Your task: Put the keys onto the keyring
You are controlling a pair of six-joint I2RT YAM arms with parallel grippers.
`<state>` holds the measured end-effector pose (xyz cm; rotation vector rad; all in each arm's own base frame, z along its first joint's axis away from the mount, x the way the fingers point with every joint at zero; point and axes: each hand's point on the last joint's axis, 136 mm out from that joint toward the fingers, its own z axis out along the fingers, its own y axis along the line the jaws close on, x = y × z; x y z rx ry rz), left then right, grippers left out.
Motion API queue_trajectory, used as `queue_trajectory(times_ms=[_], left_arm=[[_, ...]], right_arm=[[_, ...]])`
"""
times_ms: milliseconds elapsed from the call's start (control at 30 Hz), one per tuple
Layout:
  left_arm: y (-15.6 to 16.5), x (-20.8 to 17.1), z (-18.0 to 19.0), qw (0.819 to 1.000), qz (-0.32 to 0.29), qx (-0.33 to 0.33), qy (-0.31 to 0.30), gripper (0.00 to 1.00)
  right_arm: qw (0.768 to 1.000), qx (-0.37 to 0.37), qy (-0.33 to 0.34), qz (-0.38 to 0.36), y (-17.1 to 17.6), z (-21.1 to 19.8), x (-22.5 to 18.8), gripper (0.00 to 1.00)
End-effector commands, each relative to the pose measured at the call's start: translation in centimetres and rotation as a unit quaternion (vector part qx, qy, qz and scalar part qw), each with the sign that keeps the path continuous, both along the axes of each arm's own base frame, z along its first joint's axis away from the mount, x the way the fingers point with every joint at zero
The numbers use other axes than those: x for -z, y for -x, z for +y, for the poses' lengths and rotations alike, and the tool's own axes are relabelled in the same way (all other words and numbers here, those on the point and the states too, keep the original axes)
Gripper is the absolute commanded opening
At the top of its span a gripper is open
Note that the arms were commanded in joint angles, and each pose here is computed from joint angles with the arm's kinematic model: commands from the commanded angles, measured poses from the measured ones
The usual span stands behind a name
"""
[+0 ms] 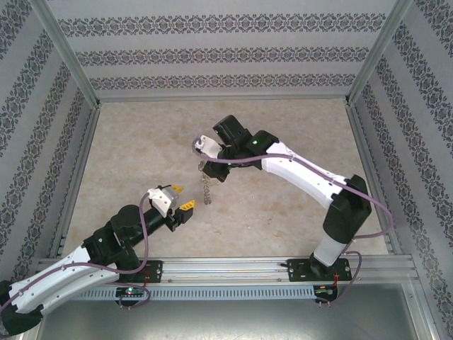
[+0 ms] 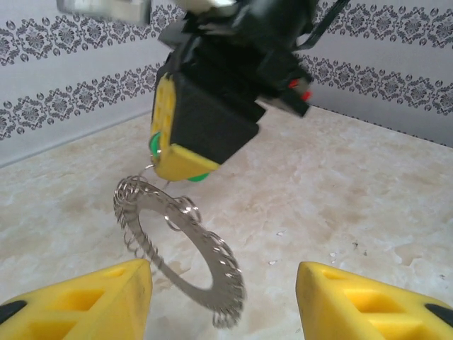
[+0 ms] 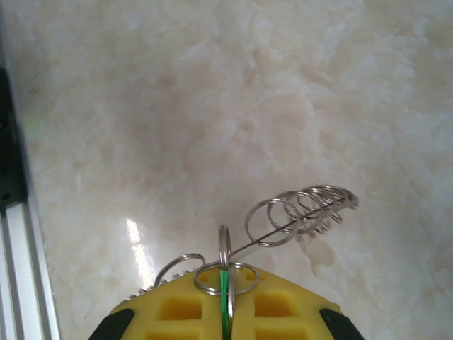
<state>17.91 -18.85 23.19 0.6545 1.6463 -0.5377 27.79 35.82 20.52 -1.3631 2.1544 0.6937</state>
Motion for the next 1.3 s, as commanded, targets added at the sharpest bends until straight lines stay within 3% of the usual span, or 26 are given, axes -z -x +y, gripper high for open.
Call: queue_trajectory(times_ms=[0,167,533,667,833,933,1100,1167,1200,1267], left_arm=[[-0.1,0.3,0.4,1.000,0.012,-0.013,0.003,0.58],[-0.3,-0.1,0.0,1.000,0.002,-0.010,-0.007,0.59],[-1.9,-1.0,-3.3,0.999,-0.010,0.016,-0.029,0.64],[-2.9,-0.3,-4.3,1.000,0.006,0.009,-0.028,0.68],[-4.2,1.8,-5.0,0.999,0.043,-0.011,-0.008,0.79],[-5.3,2.1,-4.5,0.998,0.051,-0.034,-0.003,1.00],[-8.6,3.8,-2.4,0.990,0.103,-0.094,0.011,1.00],[-10.4,5.1,-1.0,0.982,0.141,-0.124,0.022,1.00],[-11.5,5.9,0.1,0.975,0.161,-0.150,0.024,1.00],[-13.3,6.7,2.3,0.964,0.182,-0.194,0.026,1.00]], right_arm=[[0.999,0.020,-0.037,0.025,-1.8,0.7,0.2,0.00],[0.993,0.079,-0.034,0.078,-2.5,-1.6,4.9,0.00],[0.970,0.167,-0.049,0.168,3.2,-8.0,13.1,0.00],[0.961,0.196,-0.040,0.190,4.0,-9.7,15.5,0.06],[0.956,0.220,-0.052,0.186,3.5,-10.0,15.4,0.23],[0.957,0.238,-0.057,0.157,3.4,-10.9,14.0,0.36],[0.956,0.285,-0.064,0.035,2.5,-14.4,8.0,0.58],[0.946,0.313,-0.078,-0.030,1.9,-16.4,5.1,0.79],[0.938,0.329,-0.088,-0.064,1.5,-17.5,3.6,0.96],[0.917,0.366,-0.107,-0.118,0.6,-20.0,1.5,0.98]])
